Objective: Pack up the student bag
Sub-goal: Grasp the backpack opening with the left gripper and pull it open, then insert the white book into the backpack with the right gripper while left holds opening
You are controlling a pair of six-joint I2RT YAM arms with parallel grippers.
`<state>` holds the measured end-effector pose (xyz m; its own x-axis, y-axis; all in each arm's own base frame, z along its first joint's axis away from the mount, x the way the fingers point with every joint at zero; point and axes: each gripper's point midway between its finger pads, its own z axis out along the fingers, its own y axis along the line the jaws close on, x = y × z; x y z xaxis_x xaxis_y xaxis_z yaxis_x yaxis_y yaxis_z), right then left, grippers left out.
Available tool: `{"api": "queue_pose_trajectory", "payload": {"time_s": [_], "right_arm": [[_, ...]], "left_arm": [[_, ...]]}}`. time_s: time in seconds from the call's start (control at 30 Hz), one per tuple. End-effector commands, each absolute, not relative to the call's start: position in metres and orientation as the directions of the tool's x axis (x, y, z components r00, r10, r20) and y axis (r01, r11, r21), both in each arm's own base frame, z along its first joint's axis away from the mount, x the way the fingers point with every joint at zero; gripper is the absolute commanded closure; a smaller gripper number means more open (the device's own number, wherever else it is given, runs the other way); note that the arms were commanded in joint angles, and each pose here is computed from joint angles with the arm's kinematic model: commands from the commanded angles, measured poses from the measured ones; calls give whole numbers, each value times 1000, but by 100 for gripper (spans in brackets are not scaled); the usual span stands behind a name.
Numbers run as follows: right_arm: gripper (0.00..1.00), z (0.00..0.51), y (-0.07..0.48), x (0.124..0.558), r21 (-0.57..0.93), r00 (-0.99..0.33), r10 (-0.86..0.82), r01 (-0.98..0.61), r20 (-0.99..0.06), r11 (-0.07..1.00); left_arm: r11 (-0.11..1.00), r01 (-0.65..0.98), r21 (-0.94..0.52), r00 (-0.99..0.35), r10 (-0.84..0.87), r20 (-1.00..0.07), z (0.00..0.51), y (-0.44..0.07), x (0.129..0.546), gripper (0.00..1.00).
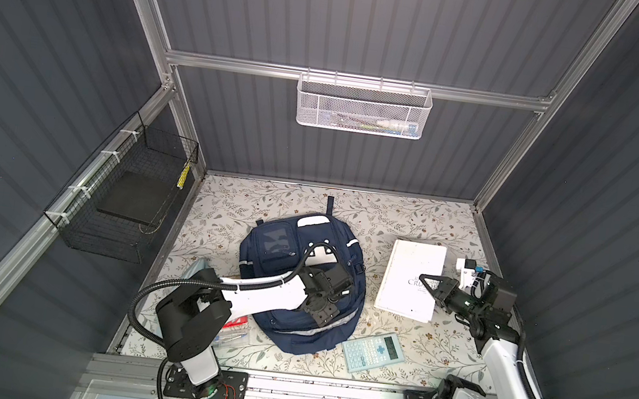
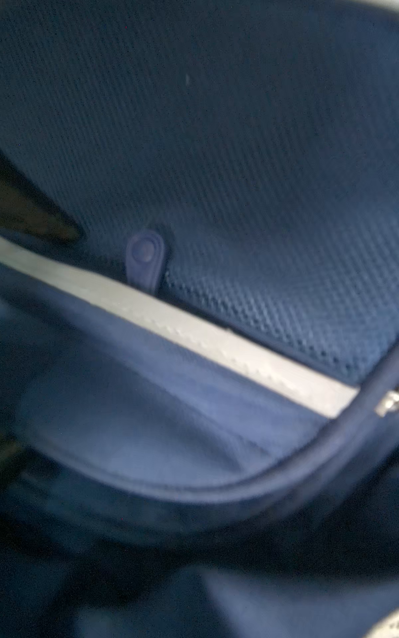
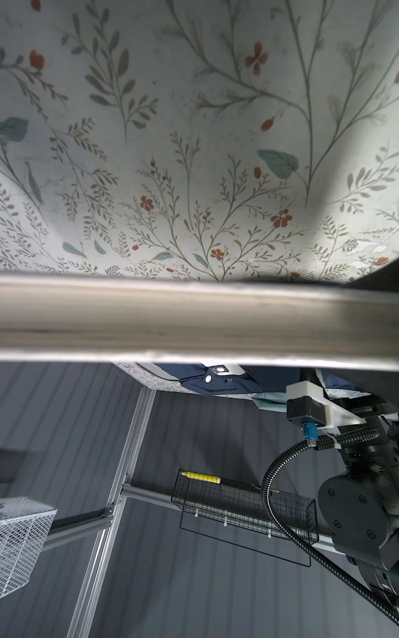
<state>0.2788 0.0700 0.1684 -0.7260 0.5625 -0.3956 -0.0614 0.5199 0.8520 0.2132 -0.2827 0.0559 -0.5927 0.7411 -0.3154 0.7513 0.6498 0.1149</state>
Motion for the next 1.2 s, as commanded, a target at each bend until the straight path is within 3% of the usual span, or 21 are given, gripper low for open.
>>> {"api": "queue_pose_trajectory", "payload": {"time_s": [0.0, 0.07, 0.1, 0.3, 0.47, 0.77, 1.17], "right_arm": [[100, 184, 76, 279, 838, -713, 528, -155, -461, 523], [100, 183, 79, 277, 844, -718, 529, -152, -452, 515], [100, 183, 80, 277, 847, -721, 531, -147, -445, 510], [100, 188, 91, 271, 861, -719, 549, -138, -427, 490], [100, 189, 110, 267, 877, -727, 557, -130, -402, 463], [100, 194, 172, 303, 898, -756, 527, -180, -387, 401], [100, 176, 270, 395, 927, -745, 563, -211, -357, 309]], "left_arm": [[652, 747, 126, -586, 737, -338, 55, -292, 223, 55], [655, 745, 123, -587, 732, -344, 59, -297, 229, 92], [665, 739, 107, -595, 718, -361, 65, -301, 234, 100], [787, 609, -102, -684, 456, -569, 170, -318, 294, 100], [770, 615, -168, -640, 364, -677, 244, -342, 314, 100], [691, 634, -348, -663, 255, -703, 280, -360, 335, 100], [672, 611, -419, -678, 171, -715, 302, -373, 348, 100]]}}
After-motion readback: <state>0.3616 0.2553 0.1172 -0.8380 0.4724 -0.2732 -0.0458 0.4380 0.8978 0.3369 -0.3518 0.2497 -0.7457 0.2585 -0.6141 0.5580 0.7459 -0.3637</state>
